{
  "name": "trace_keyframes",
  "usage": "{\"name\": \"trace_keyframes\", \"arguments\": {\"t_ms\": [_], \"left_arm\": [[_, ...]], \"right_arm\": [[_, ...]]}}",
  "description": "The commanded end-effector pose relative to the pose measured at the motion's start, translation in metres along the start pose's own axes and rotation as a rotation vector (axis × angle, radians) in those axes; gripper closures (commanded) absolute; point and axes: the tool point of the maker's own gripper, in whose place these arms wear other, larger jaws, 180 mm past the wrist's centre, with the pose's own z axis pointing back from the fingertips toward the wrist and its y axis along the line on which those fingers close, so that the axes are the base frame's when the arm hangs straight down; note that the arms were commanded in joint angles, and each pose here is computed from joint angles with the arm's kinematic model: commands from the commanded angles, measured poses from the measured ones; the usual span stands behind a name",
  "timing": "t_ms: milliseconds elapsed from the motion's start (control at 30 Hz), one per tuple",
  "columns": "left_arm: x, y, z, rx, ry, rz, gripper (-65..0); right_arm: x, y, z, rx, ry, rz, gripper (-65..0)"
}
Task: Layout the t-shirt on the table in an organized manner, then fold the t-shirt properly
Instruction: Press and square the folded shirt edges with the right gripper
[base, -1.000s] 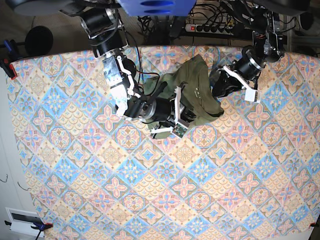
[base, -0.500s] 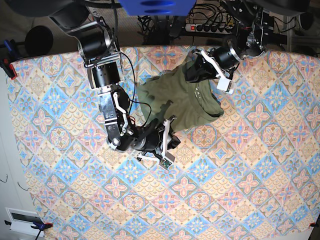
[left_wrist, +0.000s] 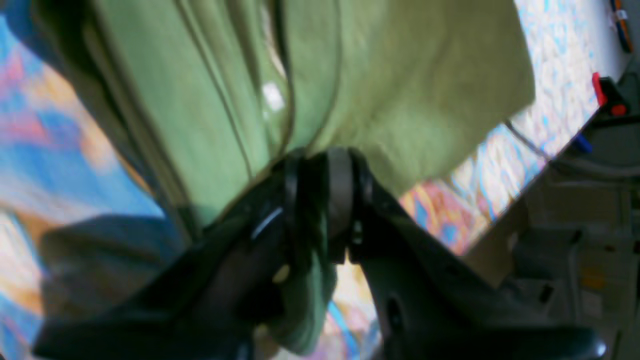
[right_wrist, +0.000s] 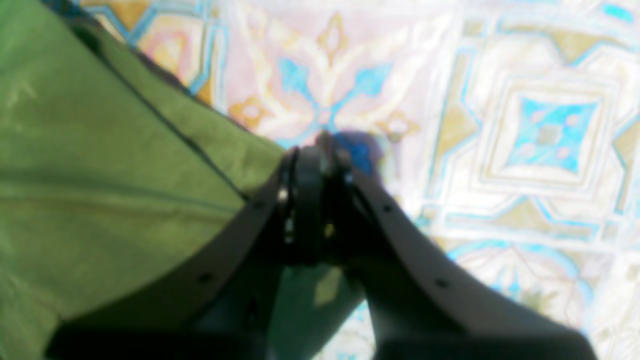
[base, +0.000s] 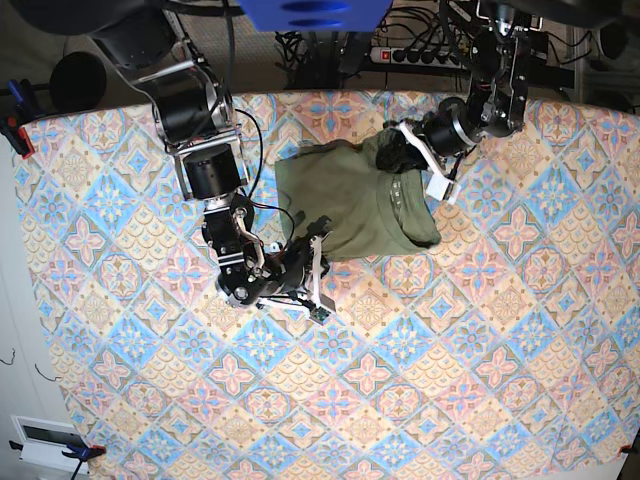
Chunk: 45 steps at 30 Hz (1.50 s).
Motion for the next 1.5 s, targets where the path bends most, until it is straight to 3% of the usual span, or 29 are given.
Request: {"name": "trace_keyframes", "arguments": {"t_ms": [0, 133, 367, 533, 633, 867, 1000, 1167, 1467], "left_arm": [[0.017, 0.006, 0.0, 0.013, -0.04, -0.021, -6.6], [0.039, 0.019, -0.01, 0.057, -0.043, -0.086, -6.6], [0.082, 0.03, -0.032, 0.063, -0.078, -0.106, -6.7], [0.11, 0.021, -0.051, 0.032, -0.08, -0.152, -6.7], [0.131, 0.012, -0.061, 0.011, -0.11, -0.145, -6.7], [0.171, 0.014, -0.04, 0.027, -0.225, -0.152, -6.7], [0.164, 0.018, -0.016, 0.026, -0.289, -0.09, -6.7], [0.124, 0.012, 0.009, 0.035, -0.208, -0.082, -6.7], [0.088, 0.01, -0.01, 0.048, -0.14, -0.022, -6.7]], "right_arm": [[-0.011, -0.013, 0.01, -0.034, 0.05, 0.025, -3.8], [-0.045, -0.02, 0.027, -0.095, 0.087, 0.045, -3.8], [-0.095, -0.007, 0.05, -0.149, 0.137, 0.075, -3.8], [-0.101, 0.005, 0.064, -0.173, 0.109, 0.107, -3.8], [-0.109, 0.003, 0.075, -0.201, 0.088, 0.066, -3.8], [-0.106, -0.012, 0.105, -0.291, 0.045, 0.033, -3.8], [-0.109, -0.009, 0.121, -0.328, 0.011, 0.021, -3.8], [-0.109, -0.003, 0.12, -0.322, 0.0, 0.009, -3.8], [-0.113, -0.005, 0.094, -0.261, 0.03, -0.05, -3.8]]}}
